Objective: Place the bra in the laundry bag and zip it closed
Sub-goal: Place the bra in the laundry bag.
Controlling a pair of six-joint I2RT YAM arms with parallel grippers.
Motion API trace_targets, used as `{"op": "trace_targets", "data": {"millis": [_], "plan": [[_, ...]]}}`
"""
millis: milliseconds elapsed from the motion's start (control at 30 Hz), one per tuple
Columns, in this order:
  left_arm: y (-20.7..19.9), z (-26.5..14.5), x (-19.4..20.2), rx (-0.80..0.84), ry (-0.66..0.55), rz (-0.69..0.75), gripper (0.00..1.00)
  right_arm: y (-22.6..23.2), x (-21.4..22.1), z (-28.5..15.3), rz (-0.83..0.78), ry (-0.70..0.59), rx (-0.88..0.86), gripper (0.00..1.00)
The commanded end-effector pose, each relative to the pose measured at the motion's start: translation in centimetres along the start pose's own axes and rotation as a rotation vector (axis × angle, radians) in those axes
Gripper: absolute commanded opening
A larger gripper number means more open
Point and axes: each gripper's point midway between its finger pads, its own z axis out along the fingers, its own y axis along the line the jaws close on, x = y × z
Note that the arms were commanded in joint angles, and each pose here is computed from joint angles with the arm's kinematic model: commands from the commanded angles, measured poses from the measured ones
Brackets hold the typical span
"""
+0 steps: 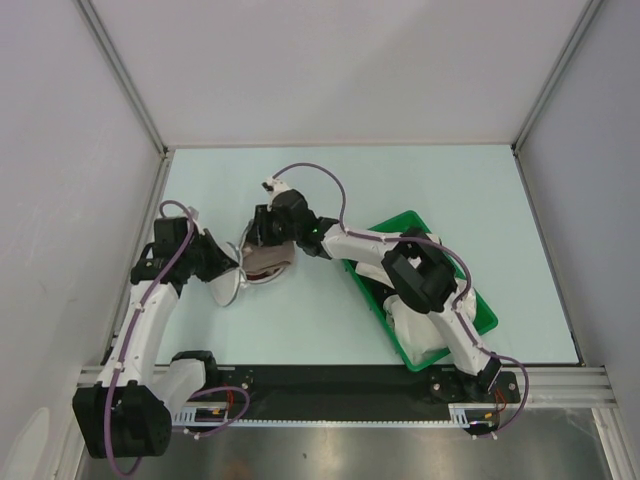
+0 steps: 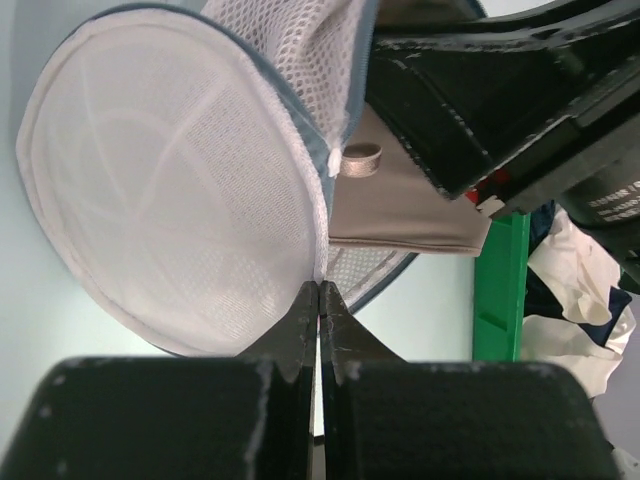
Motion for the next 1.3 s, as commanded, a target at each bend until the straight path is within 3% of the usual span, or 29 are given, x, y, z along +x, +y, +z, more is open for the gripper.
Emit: {"op": "trace_targets", "data": {"millis": [0, 133, 300, 467, 667, 833, 1000, 1100, 1233, 1267], "plan": [[-1.4, -1.0, -1.5, 0.040, -0.049, 0.014, 0.00, -1.1, 1.1, 0.2, -0.031, 0.044, 0.070, 0.37], [-0.5, -0.6, -1.8, -0.007, -0.054, 0.030, 0.00, 1.7, -0.6, -3.9, -0.126, 0.072, 0.062, 0.51], [-0.2, -0.4, -2.3, -0.026, -0.062, 0.061, 0.00, 1.7, -2.0, -9.2, -0.188, 0.103, 0.091, 0.62], [-0.5, -0.6, -2.8, -0.019, -0.072, 0.070, 0.00, -0.7, -2.8, -12.1, -0.239, 0.161, 0.087, 0.64], [-1.0, -1.0, -3.3, -0.005, -0.092, 0.091, 0.00, -3.2, -1.9, -11.3, -0.243, 0.226, 0.023, 0.64], [-1.1, -1.1, -3.4, -0.004, -0.096, 0.107, 0.01, -4.0, -1.3, -9.9, -0.226, 0.240, 0.006, 0.54], [-1.2, -1.7, -3.9, -0.009, -0.121, 0.136, 0.10, -4.6, -0.8, -9.1, -0.208, 0.246, 0.012, 0.28], [-1.3, -2.7, -4.7, -0.026, -0.165, 0.159, 0.20, -5.4, -0.4, -9.2, -0.199, 0.255, 0.051, 0.24], [-1.6, -5.3, -6.7, -0.079, -0.296, 0.202, 0.43, -5.7, -0.7, -9.7, -0.198, 0.243, 0.089, 0.20], [-2.5, -6.0, -7.2, -0.054, -0.329, 0.216, 0.44, -5.7, -0.8, -9.8, -0.196, 0.239, 0.100, 0.19]]}}
